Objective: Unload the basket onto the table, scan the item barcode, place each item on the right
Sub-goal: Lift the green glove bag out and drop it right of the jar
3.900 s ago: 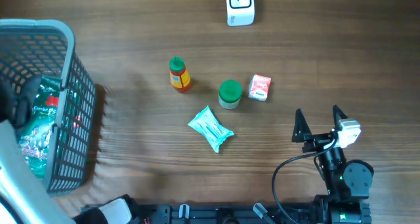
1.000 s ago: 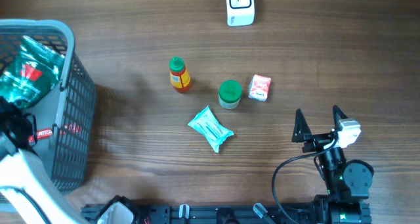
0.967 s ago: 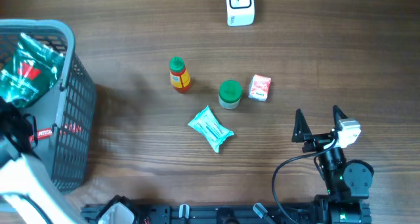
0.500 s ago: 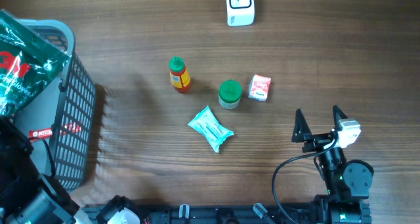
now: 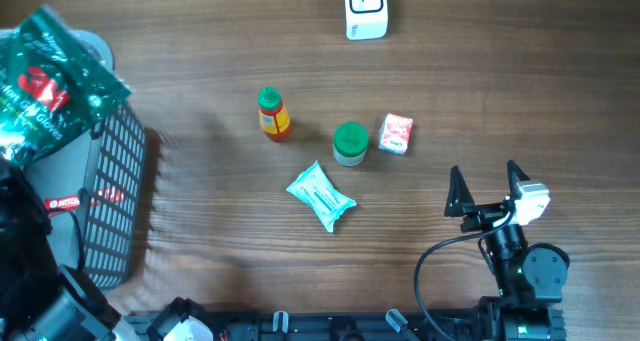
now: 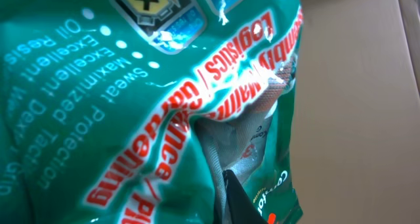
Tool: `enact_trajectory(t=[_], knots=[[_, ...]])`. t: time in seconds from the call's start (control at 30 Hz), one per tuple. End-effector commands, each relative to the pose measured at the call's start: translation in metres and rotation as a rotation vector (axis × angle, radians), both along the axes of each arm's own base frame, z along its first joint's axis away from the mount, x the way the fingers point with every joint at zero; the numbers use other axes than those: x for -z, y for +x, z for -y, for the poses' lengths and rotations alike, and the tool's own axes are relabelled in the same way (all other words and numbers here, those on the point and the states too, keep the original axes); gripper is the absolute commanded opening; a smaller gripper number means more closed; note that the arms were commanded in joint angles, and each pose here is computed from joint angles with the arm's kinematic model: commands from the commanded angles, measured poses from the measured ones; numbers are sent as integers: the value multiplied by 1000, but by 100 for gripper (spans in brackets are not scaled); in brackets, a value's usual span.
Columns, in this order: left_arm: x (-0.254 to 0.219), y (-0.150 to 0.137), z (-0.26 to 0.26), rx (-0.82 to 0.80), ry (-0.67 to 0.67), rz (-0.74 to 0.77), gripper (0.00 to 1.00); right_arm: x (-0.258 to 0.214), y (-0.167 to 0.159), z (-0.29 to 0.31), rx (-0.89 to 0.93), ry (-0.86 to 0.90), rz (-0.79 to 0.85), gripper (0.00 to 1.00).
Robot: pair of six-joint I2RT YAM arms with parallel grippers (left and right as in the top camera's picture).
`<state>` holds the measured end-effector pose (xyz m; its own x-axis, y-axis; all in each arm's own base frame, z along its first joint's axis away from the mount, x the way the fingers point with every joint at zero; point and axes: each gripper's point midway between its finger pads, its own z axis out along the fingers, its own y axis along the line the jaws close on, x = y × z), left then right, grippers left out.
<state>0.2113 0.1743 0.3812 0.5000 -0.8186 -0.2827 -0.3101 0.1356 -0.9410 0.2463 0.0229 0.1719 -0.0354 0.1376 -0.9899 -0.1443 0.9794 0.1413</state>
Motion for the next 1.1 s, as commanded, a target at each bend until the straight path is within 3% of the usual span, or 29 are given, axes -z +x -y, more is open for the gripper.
enact_trajectory(t=[0.0,0.2,0.37,0.5,0.6,0.7,0.8,0.87,1.07], knots=[[-24,17,38,259,180,-10,4,-2,0,0,2,18,8,100],[-53,24,145,901,515,107,4,-2,0,0,2,18,8,100],[-47,17,204,1179,710,159,4,-2,0,0,2,18,8,100],[-39,33,239,1254,772,152,4,-2,0,0,2,18,8,100],[-16,60,268,1317,748,85,4,-2,0,0,2,18,8,100],[37,107,301,1317,720,-126,4,-2,0,0,2,18,7,100],[97,135,339,1341,739,-325,4,-2,0,0,2,18,7,100],[132,144,366,1376,766,-429,4,-2,0,0,2,18,8,100],[171,145,427,1452,849,-520,4,-2,0,0,2,18,8,100]])
